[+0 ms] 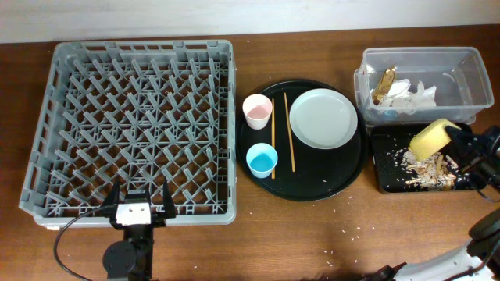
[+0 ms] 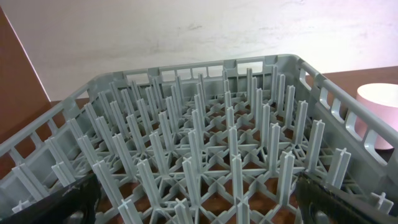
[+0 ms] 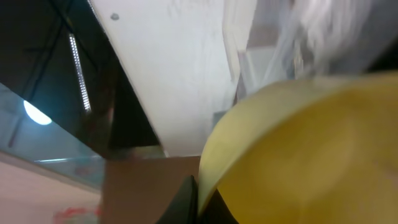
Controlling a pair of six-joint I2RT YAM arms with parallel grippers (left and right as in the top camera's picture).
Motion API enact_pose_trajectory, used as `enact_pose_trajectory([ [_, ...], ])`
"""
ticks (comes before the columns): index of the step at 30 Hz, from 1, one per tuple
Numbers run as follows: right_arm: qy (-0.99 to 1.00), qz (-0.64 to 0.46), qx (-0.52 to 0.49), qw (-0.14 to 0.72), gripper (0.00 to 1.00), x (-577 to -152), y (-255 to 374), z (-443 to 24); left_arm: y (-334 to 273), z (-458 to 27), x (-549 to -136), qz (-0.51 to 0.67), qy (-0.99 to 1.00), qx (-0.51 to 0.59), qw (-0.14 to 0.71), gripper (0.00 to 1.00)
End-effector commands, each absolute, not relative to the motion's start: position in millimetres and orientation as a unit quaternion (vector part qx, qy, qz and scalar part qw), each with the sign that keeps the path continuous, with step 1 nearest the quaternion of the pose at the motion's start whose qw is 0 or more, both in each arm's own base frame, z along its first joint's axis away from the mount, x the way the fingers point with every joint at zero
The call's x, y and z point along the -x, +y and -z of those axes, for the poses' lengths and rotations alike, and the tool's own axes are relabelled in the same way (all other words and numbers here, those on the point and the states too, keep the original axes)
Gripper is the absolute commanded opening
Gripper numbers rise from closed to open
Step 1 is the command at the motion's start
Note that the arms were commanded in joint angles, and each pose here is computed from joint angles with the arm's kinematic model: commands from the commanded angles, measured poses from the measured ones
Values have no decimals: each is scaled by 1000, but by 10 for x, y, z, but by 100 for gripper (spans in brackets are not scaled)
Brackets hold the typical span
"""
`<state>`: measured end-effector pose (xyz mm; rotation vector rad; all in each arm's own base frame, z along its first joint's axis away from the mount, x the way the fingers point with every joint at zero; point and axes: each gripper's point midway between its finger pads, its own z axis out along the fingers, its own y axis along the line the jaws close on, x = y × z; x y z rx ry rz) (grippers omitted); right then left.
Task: Sort waste into correct bins and load items into the dishwasher rack
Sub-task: 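Tip the yellow bowl over the black tray to dump the scraps, then set the yellow bowl back on the black round tray, right gripper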
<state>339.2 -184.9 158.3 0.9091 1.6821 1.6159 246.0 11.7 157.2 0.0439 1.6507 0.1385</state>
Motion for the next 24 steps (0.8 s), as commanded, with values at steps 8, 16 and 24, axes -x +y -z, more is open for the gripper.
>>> enact_pose_trajectory([
  [8,614,-637,-364,293,4,-3395,-1867,-1663,117,-1569,-2456,-66,734,-26,676,100],
  [16,659,-632,-291,287,4,-3347,-1181,-1958,117,-1569,-2456,-66,733,-26,676,100],
  [24,866,-463,-113,150,4,-3082,169,-1753,117,-1569,-2456,-66,734,-26,676,100],
])
